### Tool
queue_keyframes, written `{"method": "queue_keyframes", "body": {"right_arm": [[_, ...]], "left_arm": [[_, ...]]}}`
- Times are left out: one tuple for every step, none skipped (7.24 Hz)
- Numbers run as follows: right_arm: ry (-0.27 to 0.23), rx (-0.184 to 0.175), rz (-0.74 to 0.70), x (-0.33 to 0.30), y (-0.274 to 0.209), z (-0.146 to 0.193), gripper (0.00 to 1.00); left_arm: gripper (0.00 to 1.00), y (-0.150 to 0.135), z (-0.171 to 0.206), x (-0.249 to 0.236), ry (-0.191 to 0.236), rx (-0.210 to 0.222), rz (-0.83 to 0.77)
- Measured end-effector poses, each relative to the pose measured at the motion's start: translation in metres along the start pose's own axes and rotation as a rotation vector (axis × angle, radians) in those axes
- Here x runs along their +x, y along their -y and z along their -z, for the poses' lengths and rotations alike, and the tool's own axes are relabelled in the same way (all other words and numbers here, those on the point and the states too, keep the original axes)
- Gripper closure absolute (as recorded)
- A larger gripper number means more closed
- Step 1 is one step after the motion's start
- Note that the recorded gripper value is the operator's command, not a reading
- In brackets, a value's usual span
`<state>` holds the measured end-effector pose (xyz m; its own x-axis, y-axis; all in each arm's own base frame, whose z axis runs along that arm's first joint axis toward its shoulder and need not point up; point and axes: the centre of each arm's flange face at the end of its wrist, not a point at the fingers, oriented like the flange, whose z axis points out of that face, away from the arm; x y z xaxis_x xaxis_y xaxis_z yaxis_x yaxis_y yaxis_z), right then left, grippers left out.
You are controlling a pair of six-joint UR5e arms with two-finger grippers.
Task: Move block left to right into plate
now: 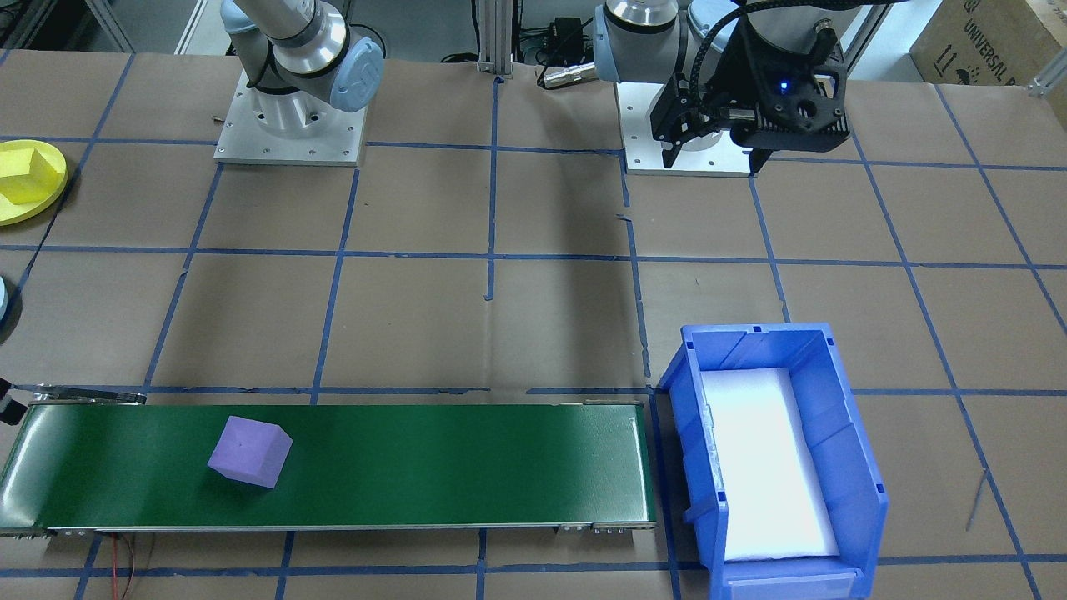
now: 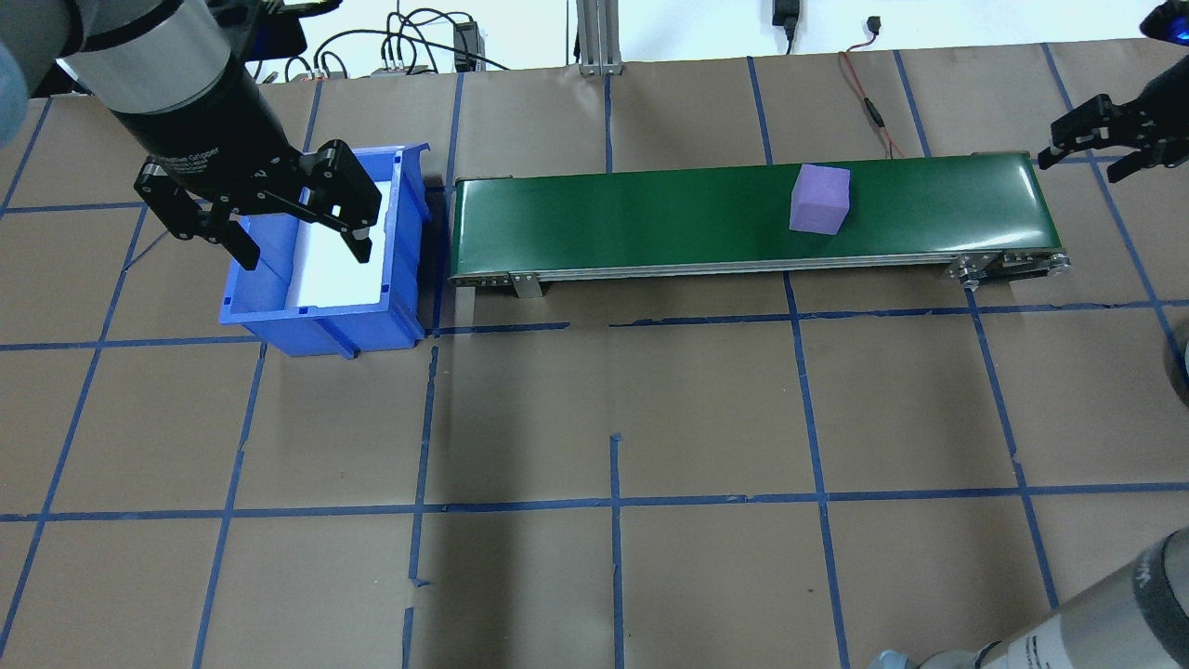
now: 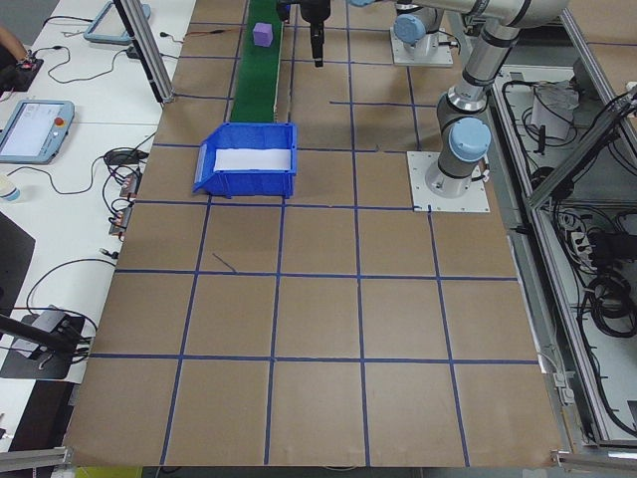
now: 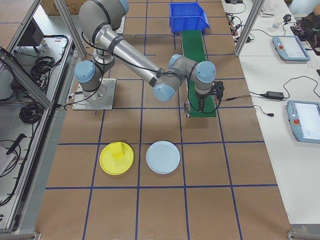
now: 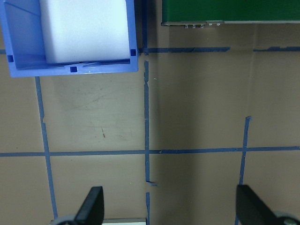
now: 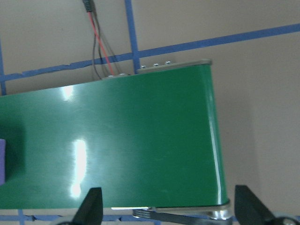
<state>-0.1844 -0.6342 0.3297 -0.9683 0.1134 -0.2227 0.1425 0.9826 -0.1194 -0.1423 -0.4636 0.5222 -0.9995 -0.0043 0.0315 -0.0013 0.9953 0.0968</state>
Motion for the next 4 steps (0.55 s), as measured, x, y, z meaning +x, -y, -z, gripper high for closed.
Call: {"method": "queue_keyframes", "body": {"right_arm": [[0.020, -0.002, -0.033, -0.023, 0.003, -0.006, 0.02], [0.047, 0.007, -0.063, -0.035, 0.005, -0.010, 0.02], [0.060, 0.021, -0.082, -0.039, 0.007, -0.013, 0.02], [0.063, 0.033, -0.094, -0.039, 0.010, -0.017, 0.01]], "left_arm": [[0.00, 0.000, 0.002, 0.000, 0.000, 0.004, -0.001], [0.00, -0.001, 0.003, 0.001, 0.001, 0.005, -0.002], [0.00, -0.002, 0.003, 0.001, 0.002, 0.006, -0.003], [0.00, -0.002, 0.007, 0.001, 0.002, 0.013, -0.004]]}}
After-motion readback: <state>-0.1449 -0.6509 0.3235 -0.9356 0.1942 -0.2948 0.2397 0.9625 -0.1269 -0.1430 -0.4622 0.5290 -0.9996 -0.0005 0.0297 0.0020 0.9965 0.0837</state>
